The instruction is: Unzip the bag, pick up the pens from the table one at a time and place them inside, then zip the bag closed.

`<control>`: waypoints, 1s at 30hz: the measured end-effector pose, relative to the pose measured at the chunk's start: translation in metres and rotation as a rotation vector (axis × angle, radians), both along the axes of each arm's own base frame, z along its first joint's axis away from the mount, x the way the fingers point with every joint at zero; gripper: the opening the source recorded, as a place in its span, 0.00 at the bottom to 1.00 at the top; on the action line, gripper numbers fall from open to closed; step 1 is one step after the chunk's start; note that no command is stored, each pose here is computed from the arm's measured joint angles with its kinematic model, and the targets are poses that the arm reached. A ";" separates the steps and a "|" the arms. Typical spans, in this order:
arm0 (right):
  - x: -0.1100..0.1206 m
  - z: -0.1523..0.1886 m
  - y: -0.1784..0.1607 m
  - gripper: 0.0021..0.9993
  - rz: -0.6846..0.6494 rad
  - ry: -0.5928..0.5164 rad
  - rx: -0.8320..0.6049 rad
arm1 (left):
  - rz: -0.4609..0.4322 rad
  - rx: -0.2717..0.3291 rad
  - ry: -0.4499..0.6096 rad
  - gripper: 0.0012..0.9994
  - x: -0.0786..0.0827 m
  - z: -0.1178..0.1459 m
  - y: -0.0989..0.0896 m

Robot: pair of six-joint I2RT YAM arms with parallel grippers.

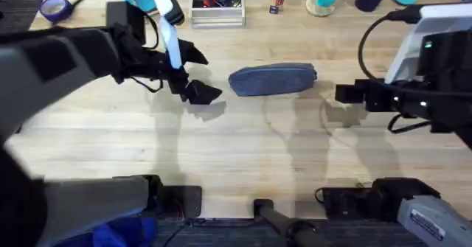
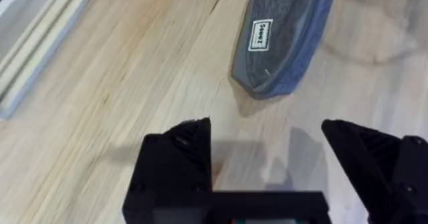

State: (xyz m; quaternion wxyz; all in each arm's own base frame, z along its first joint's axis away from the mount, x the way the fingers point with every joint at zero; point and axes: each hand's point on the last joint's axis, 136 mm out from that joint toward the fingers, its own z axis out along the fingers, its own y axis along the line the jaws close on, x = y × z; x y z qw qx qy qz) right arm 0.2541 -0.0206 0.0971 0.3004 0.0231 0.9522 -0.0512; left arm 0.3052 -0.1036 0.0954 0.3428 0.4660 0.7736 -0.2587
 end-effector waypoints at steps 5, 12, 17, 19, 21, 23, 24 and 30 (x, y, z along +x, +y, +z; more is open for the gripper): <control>0.000 0.040 0.011 1.00 0.045 -0.072 0.000 | 0.077 0.035 -0.021 1.00 -0.012 0.032 0.006; 0.001 0.104 0.025 1.00 0.102 -0.157 0.020 | 0.205 0.069 -0.073 1.00 -0.043 0.080 0.015; -0.014 0.128 0.025 1.00 0.108 -0.129 0.020 | 0.298 0.104 -0.058 0.99 -0.078 0.096 0.023; -0.020 0.135 0.024 1.00 0.111 -0.117 0.019 | 0.330 0.120 -0.044 0.99 -0.091 0.101 0.027; -0.026 0.141 0.024 1.00 0.112 -0.104 0.019 | 0.369 0.135 -0.035 0.99 -0.101 0.110 0.031; -0.030 0.145 0.024 1.00 0.114 -0.095 0.017 | 0.406 0.151 -0.024 0.99 -0.109 0.124 0.035; -0.031 0.147 0.024 1.00 0.114 -0.096 0.016 | 0.419 0.156 -0.023 0.99 -0.113 0.131 0.037; -0.032 0.147 0.024 1.00 0.116 -0.095 0.016 | 0.472 0.170 -0.034 0.99 -0.127 0.164 0.042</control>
